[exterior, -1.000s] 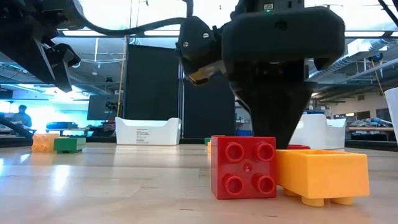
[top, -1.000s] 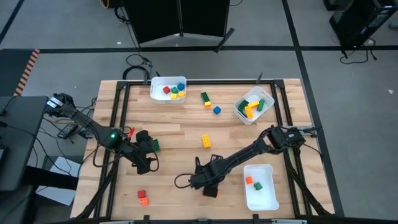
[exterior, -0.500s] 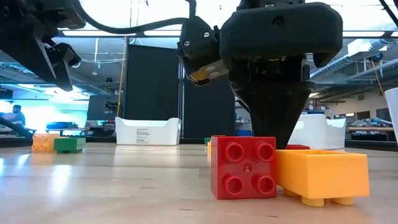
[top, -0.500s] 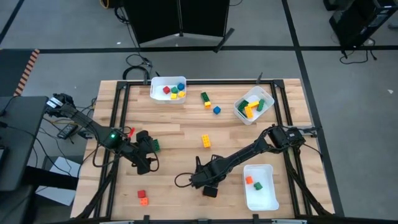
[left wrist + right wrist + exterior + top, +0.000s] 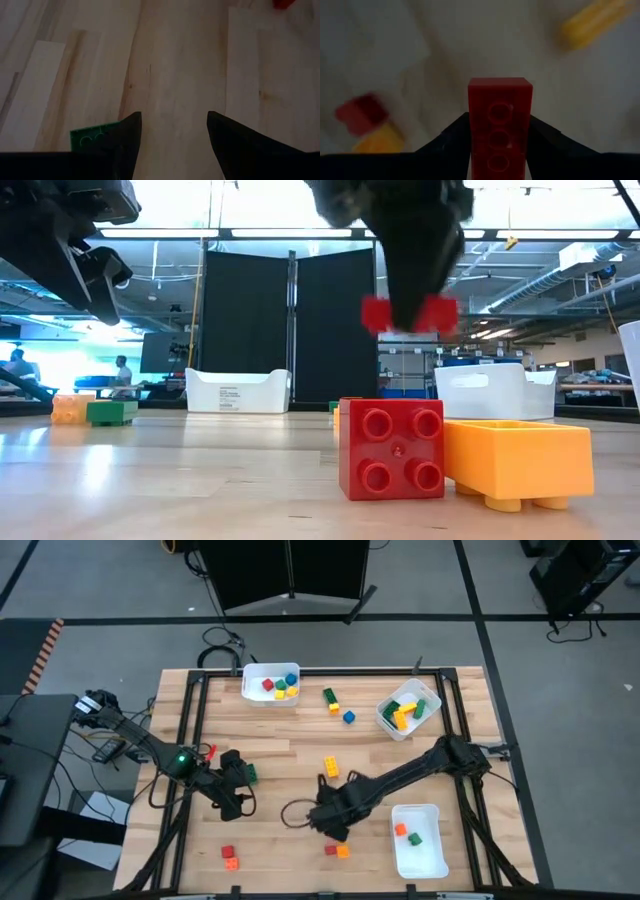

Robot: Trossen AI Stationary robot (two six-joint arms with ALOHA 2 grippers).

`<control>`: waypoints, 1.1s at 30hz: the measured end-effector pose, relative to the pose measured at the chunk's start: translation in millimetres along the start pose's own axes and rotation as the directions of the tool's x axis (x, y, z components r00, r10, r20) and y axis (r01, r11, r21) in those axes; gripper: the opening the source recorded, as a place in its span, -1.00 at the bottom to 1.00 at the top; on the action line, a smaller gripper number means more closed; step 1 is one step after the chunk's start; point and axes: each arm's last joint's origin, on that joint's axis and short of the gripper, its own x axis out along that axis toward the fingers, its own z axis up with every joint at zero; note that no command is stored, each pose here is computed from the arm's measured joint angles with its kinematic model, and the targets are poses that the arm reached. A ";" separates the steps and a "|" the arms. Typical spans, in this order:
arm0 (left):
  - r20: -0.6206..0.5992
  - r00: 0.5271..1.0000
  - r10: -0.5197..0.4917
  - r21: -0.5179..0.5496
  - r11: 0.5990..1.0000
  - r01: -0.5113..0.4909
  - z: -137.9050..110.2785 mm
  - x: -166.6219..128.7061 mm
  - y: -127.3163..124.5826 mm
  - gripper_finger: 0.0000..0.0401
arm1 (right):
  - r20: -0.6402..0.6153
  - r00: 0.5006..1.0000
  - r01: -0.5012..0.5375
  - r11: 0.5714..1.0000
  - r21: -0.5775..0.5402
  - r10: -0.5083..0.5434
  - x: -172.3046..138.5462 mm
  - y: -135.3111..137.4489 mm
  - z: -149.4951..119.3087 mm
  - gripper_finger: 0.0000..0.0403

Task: Sort blocks by size
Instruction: Put the red 8 stud gamepiece into the top right white bin

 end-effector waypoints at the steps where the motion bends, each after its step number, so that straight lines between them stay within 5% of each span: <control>1: 0.000 1.000 0.000 0.000 1.000 0.000 0.0 0.0 0.0 0.17 | 0.031 0.999 0.012 1.000 0.021 -0.013 -9.3 -6.0 1.0 -0.25; 7: 0.004 1.000 -0.003 -0.004 1.000 0.003 0.4 0.1 -0.3 0.17 | 0.234 0.970 0.033 0.993 0.116 -0.060 -73.6 -53.4 3.9 -0.25; 14: 0.012 1.000 -0.009 -0.005 1.000 0.009 1.3 0.1 -0.9 0.17 | 0.318 0.938 0.077 0.978 0.191 -0.136 -108.5 -133.8 -7.2 -0.25; 22: 0.097 0.993 -0.065 -0.036 0.997 0.068 9.8 -0.6 -6.5 0.17 | 0.332 0.932 0.024 0.940 0.342 -0.145 -82.6 -228.8 -23.4 -0.25; 28: 0.195 0.973 -0.124 -0.094 0.985 0.144 19.6 -2.6 -12.5 0.17 | 0.216 0.965 0.016 0.852 0.523 -0.151 -39.8 -297.3 -43.3 -0.25; 33: 0.246 0.968 -0.041 -0.167 0.982 0.084 21.9 -1.6 -10.5 0.17 | 0.148 0.980 0.024 0.809 0.587 -0.137 -12.1 -338.2 -52.8 -0.22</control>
